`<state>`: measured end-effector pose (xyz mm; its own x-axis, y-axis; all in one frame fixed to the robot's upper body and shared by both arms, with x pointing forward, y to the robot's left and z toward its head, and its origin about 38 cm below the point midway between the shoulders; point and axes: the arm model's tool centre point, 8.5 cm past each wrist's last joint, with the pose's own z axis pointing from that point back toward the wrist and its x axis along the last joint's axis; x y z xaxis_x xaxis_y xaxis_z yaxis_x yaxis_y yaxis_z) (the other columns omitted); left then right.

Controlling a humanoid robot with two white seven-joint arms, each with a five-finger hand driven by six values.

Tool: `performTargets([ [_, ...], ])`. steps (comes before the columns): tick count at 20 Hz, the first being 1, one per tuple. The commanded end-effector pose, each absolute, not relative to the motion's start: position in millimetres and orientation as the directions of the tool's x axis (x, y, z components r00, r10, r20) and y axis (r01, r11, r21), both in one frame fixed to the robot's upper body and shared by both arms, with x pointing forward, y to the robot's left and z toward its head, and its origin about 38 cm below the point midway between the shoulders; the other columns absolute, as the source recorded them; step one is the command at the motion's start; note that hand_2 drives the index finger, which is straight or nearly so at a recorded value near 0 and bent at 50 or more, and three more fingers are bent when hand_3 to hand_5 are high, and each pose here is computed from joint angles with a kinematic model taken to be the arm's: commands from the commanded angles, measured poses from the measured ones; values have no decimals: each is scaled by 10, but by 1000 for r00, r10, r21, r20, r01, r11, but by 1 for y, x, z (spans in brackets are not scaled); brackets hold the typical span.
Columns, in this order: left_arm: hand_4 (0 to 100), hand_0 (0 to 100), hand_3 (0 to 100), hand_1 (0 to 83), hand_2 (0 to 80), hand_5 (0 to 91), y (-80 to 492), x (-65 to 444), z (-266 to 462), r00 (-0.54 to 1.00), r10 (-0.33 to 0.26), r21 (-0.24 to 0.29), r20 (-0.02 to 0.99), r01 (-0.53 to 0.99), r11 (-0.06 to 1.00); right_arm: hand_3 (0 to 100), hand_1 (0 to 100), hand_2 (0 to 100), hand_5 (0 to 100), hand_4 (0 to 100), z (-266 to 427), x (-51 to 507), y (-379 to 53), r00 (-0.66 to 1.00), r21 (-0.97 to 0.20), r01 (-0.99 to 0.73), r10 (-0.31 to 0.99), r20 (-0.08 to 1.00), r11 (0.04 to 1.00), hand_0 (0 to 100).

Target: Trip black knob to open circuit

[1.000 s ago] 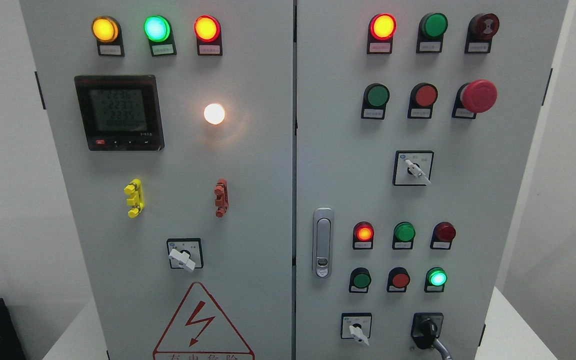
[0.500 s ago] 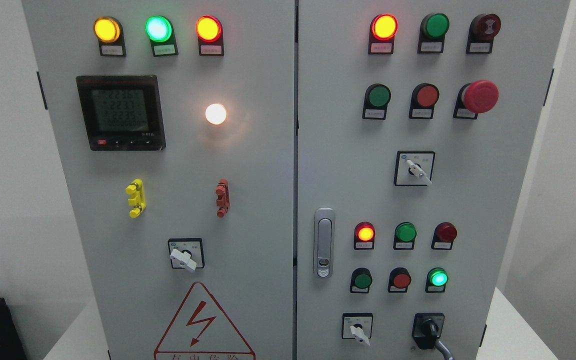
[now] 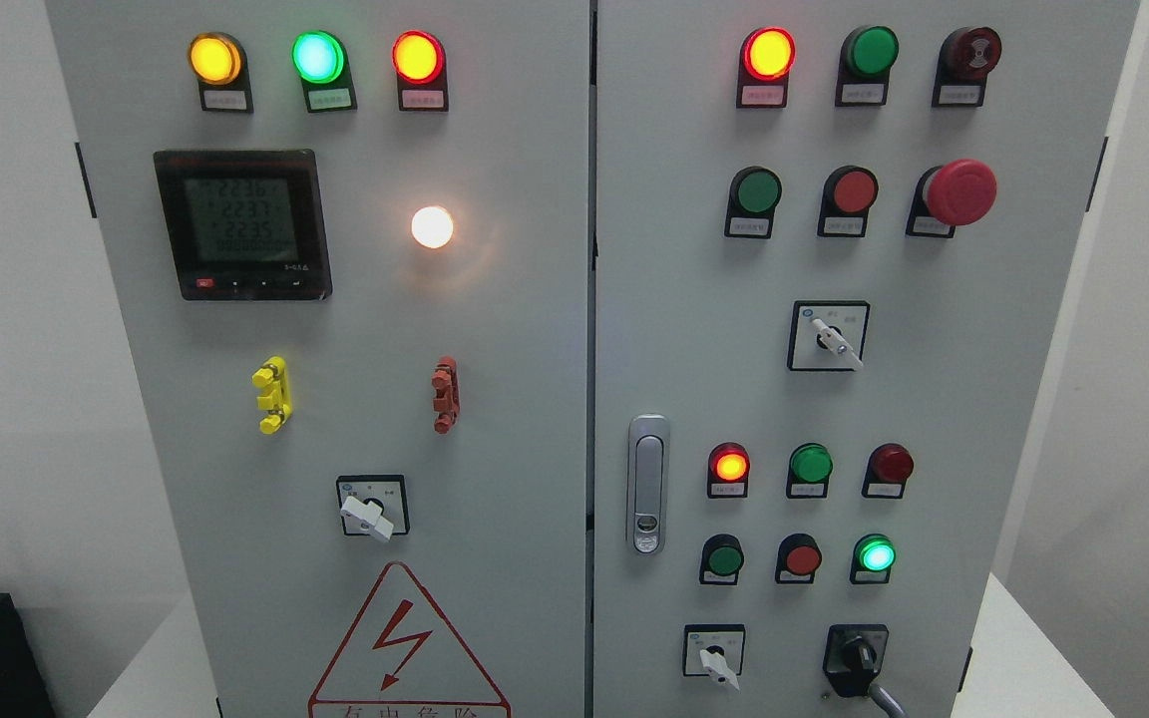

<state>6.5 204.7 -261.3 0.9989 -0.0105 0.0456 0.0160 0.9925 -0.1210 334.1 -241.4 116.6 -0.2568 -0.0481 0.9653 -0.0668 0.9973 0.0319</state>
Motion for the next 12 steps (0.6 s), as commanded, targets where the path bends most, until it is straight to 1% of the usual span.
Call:
performTargets([
  [1,0,120,0,389,0,0,205,12,-262,998,-10,-119,61,17,993,1000,0,0,851,880,125,314,-241,-277,43,-64,-59,959,997,0],
  [3,0,120,0,389,0,0,205,12,-262,998,-10,-119,61,17,993,912,0,0,761,761,122,307,-240,-268,49,-63,-65,961,997,0],
  [4,0,120,0,389,0,0,205,12,-262,998,-11,-119,61,19,993,880,0,0,730,723,122,303,-240,-265,52,-63,-67,962,997,0],
  [5,0,120,0,389,0,0,205,12,-262,998,-12,-119,61,19,993,793,0,0,652,636,122,300,-239,-268,55,-65,-71,961,996,0],
  [6,0,120,0,389,0,0,205,12,-262,998,-10,-119,61,17,993,657,0,0,558,530,122,297,-237,-268,56,-76,-75,961,996,0],
  [7,0,120,0,389,0,0,205,12,-262,998,-10,-119,61,17,993,572,0,0,490,459,122,294,-235,-270,59,-87,-80,960,995,0],
  [8,0,120,0,389,0,0,205,12,-262,998,-10,-119,61,17,993,402,0,0,360,312,122,292,-234,-271,62,-93,-85,959,994,0],
  [9,0,120,0,389,0,0,205,12,-262,998,-11,-119,61,19,993,284,0,0,262,200,121,291,-234,-269,61,-93,-84,960,994,0],
  [10,0,120,0,389,0,0,205,12,-262,998,-10,-119,61,17,993,224,0,0,203,143,121,291,-234,-268,62,-91,-85,960,994,0],
  [11,0,120,0,389,0,0,206,12,-262,998,-10,-118,61,17,993,131,0,0,111,60,122,291,-234,-271,62,-91,-85,959,994,0],
  [12,0,120,0,389,0,0,205,12,-262,998,-10,-119,61,17,993,60,0,0,43,3,121,291,-235,-269,62,-90,-84,959,994,0],
])
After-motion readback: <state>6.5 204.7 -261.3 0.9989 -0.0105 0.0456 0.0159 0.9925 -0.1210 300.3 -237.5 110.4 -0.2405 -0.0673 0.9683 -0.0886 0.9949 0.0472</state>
